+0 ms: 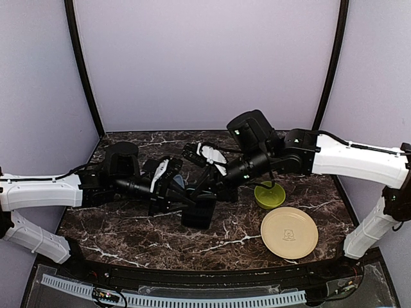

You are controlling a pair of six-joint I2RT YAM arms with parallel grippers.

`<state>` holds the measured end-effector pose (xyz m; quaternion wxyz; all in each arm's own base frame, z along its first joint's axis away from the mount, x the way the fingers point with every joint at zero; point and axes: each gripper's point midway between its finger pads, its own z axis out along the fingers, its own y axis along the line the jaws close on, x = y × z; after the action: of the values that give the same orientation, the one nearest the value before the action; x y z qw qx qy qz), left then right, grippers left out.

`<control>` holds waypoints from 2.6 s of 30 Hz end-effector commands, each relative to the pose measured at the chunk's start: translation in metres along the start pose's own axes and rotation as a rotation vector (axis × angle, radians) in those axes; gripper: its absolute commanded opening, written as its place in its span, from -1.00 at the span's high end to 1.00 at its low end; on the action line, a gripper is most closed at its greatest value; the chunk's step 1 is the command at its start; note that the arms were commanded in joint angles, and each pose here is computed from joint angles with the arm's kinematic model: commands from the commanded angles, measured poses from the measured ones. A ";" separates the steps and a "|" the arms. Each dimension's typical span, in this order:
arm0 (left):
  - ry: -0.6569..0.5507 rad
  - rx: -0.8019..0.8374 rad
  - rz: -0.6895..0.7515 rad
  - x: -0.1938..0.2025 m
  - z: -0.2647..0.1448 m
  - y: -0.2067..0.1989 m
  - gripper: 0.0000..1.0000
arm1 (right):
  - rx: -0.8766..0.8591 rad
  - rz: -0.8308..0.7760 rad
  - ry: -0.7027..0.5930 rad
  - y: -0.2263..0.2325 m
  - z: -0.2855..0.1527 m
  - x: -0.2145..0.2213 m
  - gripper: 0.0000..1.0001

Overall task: Put the phone into the phone case
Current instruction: Pass from the left arm to the right, then pass from the right arm to the left, then pass from the left arm to the right, then pass from the right arm to the left

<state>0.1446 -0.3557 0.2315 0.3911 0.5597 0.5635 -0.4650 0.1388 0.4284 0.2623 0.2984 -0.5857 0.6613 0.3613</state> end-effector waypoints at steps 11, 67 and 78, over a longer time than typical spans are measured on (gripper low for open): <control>-0.082 -0.004 0.087 -0.036 -0.004 -0.001 0.27 | -0.016 -0.104 -0.261 0.023 -0.059 -0.061 1.00; -0.203 -0.026 0.081 -0.064 -0.019 -0.007 0.75 | -0.140 0.008 -0.309 0.019 -0.058 -0.036 1.00; -0.201 -0.061 0.102 -0.061 -0.020 -0.003 1.00 | -0.034 0.053 -0.329 -0.001 -0.057 -0.043 -0.11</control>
<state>0.1474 -0.3524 0.2783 0.4491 0.5161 0.5384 -0.4920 0.1350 0.3970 0.2910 0.3323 -0.5339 0.6266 0.4603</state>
